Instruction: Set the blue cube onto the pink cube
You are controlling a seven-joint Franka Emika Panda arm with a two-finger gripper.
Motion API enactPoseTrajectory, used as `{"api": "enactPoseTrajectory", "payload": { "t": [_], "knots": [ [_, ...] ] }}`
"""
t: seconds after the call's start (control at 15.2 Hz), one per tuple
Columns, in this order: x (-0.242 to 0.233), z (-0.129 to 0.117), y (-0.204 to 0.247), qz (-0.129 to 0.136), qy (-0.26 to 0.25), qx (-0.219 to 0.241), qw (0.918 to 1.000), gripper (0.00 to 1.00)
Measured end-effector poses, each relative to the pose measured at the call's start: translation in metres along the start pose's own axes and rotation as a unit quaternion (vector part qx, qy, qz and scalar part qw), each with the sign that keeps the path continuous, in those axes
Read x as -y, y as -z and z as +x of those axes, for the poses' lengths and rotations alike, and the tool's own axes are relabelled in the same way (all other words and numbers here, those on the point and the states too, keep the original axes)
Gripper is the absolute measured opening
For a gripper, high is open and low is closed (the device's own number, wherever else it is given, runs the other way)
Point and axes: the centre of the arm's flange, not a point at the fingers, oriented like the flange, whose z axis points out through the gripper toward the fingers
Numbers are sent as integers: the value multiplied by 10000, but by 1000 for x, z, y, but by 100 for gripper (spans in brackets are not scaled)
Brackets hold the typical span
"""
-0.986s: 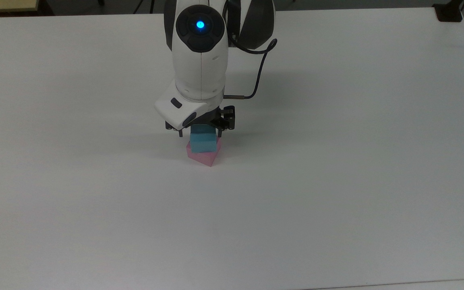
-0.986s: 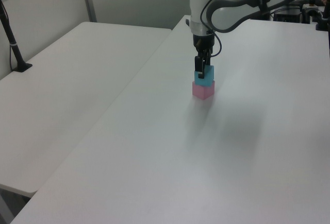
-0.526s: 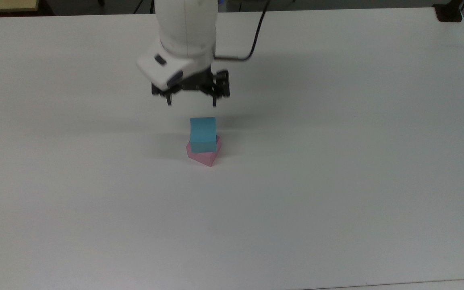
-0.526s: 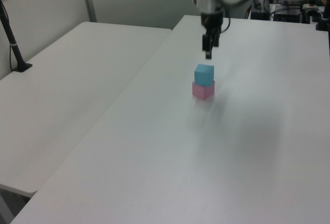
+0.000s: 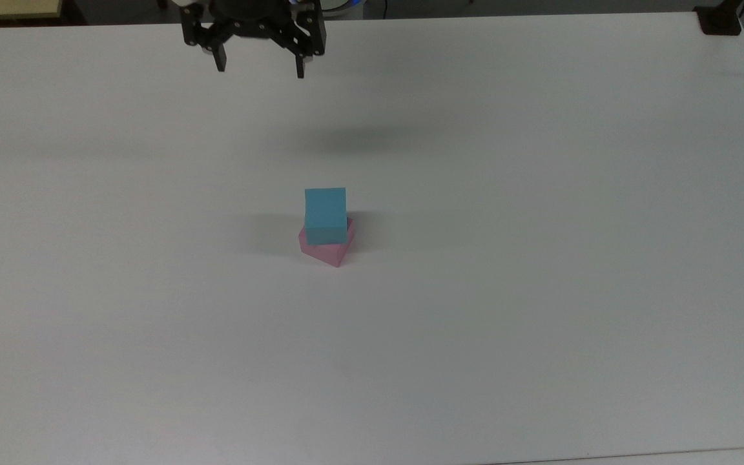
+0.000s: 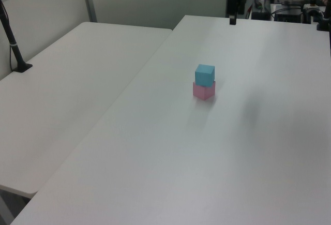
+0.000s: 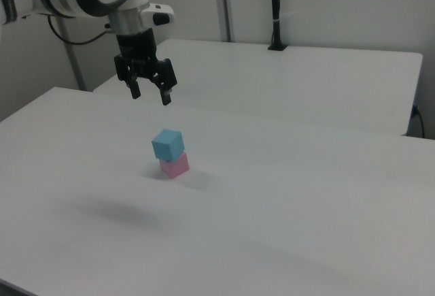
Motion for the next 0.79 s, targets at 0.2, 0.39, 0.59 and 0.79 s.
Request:
{"api": "enactPoseTrajectory", "payload": {
  "t": [0.2, 0.39, 0.59, 0.79],
  "knots": [
    [-4, -5, 4, 16, -24, -11, 10000, 100],
    [-12, -5, 4, 3, -91, -14, 10000, 100],
    [-17, -6, 6, -2, -139, -35, 9999, 100],
    [-26, -7, 7, 5, -210, -38, 9998, 100]
  ]
}}
